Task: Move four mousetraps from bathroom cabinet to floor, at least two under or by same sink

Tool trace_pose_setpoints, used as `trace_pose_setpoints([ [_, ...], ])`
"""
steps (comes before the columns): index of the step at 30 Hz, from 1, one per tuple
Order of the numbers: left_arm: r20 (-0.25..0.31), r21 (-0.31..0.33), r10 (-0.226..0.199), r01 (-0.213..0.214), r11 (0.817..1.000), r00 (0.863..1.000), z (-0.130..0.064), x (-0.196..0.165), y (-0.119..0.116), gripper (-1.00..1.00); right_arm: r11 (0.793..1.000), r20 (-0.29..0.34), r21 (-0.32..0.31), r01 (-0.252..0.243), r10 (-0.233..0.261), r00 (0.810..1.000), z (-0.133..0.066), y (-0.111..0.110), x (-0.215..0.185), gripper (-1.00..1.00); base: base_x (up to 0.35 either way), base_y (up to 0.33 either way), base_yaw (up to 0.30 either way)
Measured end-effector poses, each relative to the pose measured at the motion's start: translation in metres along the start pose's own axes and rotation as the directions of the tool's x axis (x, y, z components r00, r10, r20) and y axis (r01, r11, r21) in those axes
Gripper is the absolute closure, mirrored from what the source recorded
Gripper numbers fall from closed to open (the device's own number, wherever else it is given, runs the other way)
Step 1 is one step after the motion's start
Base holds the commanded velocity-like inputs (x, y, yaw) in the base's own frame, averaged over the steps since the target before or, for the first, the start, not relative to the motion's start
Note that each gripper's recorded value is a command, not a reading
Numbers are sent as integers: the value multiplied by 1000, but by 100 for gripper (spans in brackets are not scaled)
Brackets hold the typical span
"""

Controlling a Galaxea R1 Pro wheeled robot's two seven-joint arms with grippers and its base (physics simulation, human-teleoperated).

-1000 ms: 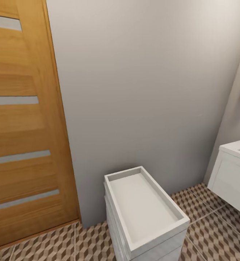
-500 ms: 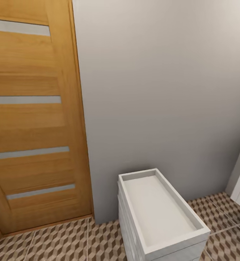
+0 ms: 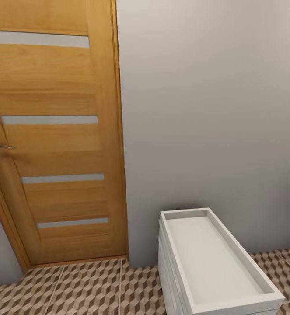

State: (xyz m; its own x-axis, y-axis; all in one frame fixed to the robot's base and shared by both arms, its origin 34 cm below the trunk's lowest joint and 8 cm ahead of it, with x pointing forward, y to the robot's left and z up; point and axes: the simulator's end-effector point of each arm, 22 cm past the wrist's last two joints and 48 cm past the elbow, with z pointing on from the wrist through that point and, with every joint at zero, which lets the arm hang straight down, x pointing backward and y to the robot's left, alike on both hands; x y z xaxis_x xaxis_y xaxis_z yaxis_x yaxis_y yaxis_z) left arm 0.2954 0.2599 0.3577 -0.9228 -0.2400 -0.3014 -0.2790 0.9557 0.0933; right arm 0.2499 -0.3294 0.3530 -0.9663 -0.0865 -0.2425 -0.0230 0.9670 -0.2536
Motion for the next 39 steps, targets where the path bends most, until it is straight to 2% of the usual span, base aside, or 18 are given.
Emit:
trace_pose_setpoints([
  [39, -3, 2, 1, -1, 1000, 1000, 0, 1, -1, -100, 1000, -1, -7, 1, -1, 1000, 0, 1, 0, -100, 0, 0, 275],
])
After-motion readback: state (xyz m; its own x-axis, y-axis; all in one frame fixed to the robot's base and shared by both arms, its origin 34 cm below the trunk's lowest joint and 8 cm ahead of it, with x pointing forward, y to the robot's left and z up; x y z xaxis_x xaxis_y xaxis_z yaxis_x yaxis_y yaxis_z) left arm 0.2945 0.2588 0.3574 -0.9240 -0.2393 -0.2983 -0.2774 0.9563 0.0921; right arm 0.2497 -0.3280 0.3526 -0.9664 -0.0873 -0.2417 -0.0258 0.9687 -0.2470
